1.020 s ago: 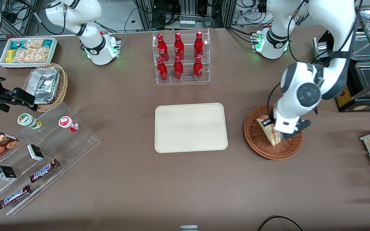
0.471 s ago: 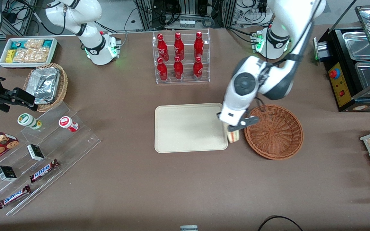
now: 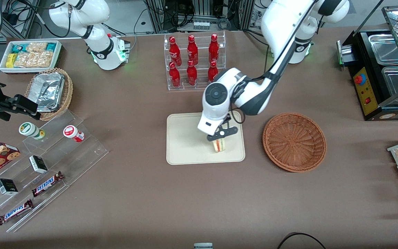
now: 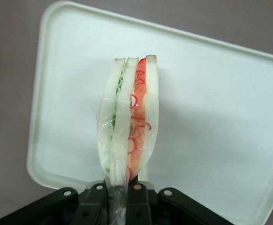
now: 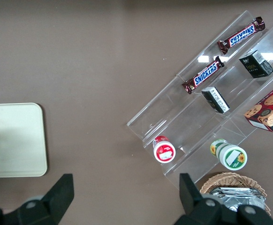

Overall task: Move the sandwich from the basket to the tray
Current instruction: 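Lift the sandwich and carry it over the cream tray, then lower the sandwich onto the tray and open the left gripper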

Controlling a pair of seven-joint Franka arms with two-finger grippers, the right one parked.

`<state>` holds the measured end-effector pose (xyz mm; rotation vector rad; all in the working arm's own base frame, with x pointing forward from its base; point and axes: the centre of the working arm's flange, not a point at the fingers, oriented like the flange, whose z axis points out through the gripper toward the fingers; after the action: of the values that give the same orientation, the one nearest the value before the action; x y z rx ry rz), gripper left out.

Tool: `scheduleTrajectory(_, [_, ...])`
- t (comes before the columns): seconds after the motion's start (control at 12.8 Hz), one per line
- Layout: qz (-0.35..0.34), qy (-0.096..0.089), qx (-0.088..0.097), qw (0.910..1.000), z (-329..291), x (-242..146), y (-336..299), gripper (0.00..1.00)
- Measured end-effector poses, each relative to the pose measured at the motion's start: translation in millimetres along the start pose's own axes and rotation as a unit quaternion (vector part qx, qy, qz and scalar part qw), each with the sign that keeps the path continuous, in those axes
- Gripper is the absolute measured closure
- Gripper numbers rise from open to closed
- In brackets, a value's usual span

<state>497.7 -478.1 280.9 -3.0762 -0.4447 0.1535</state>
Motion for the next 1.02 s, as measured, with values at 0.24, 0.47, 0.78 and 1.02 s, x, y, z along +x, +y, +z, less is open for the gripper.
scheduleTrajectory(0.24, [0.000, 0.000, -0.006, 1.0000, 11, -6, 23, 0.88])
scheduleTrajectory(0.47, [0.004, 0.000, -0.008, 1.0000, 24, -12, 32, 0.88])
scheduleTrajectory(0.78, [0.002, 0.000, -0.011, 0.9999, 36, -14, 36, 0.63])
scheduleTrajectory(1.02, [0.001, 0.011, -0.026, 0.9996, 10, -9, 40, 0.32])
